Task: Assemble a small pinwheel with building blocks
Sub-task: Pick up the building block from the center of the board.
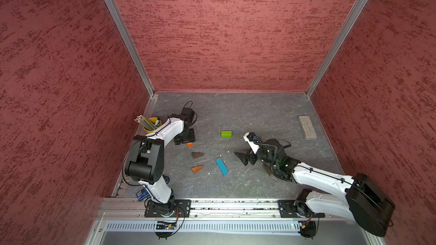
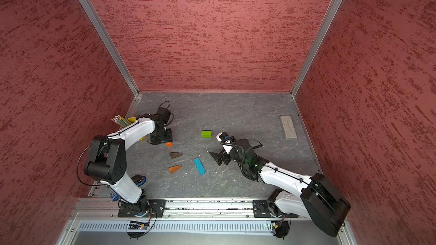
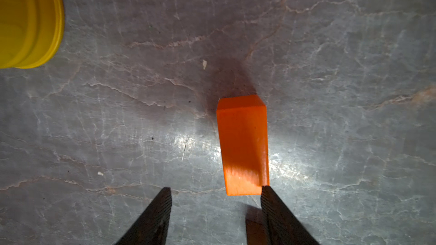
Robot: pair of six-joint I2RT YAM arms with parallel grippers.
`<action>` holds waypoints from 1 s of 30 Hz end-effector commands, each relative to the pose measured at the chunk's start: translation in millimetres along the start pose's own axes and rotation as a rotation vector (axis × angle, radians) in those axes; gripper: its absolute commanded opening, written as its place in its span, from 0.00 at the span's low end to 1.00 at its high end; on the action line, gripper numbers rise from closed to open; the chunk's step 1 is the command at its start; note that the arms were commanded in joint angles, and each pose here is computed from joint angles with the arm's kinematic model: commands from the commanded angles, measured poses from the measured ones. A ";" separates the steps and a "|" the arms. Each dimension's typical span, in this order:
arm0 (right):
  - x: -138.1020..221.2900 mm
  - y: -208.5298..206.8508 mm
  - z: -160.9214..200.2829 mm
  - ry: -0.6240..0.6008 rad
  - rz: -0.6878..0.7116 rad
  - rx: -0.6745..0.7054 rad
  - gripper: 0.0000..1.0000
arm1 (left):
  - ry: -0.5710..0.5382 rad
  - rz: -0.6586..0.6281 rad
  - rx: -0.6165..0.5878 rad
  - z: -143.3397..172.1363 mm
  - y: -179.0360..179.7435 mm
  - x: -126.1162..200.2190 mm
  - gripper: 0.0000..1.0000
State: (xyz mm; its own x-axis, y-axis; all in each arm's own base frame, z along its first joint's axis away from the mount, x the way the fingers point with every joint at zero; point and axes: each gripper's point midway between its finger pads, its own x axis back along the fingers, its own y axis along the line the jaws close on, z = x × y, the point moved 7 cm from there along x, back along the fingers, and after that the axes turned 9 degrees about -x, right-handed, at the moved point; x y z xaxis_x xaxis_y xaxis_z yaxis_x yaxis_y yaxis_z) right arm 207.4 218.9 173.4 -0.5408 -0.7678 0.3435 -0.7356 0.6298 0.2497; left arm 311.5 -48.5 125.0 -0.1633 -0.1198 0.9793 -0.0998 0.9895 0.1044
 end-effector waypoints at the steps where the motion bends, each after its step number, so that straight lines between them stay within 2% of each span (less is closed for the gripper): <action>1: 1.9 6.2 -7.0 -0.027 -0.024 -0.001 0.99 | -0.032 0.032 0.034 -7.4 -5.0 -1.9 0.62; 7: -1.0 6.3 -5.9 -0.018 -0.031 -0.004 0.99 | -0.032 0.047 0.045 -9.0 -7.4 -6.8 0.60; 11: -2.5 6.1 -5.4 -0.010 -0.033 -0.004 0.99 | -0.017 0.061 0.046 -9.0 -10.6 -15.9 0.53; 19: -2.0 6.0 -3.5 -0.006 -0.032 -0.006 0.99 | -0.004 0.062 0.040 -10.1 -13.2 -25.2 0.47; 26: -2.4 5.4 -2.9 -0.004 -0.030 -0.007 0.99 | 0.010 0.064 0.028 -9.8 -14.0 -29.2 0.31; 30: -2.0 5.7 -3.7 -0.007 -0.030 -0.007 0.99 | 0.017 0.072 -0.003 -11.6 -14.8 -30.1 0.27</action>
State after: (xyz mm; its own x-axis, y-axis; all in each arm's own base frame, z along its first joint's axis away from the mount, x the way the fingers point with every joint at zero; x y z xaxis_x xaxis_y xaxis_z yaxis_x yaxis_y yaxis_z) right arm 207.5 219.3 171.7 -0.5374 -0.7678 0.3490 -0.7352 0.6292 0.2522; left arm 326.6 -57.1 102.7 -0.1694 -0.0615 0.9836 -0.1164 0.9923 0.0420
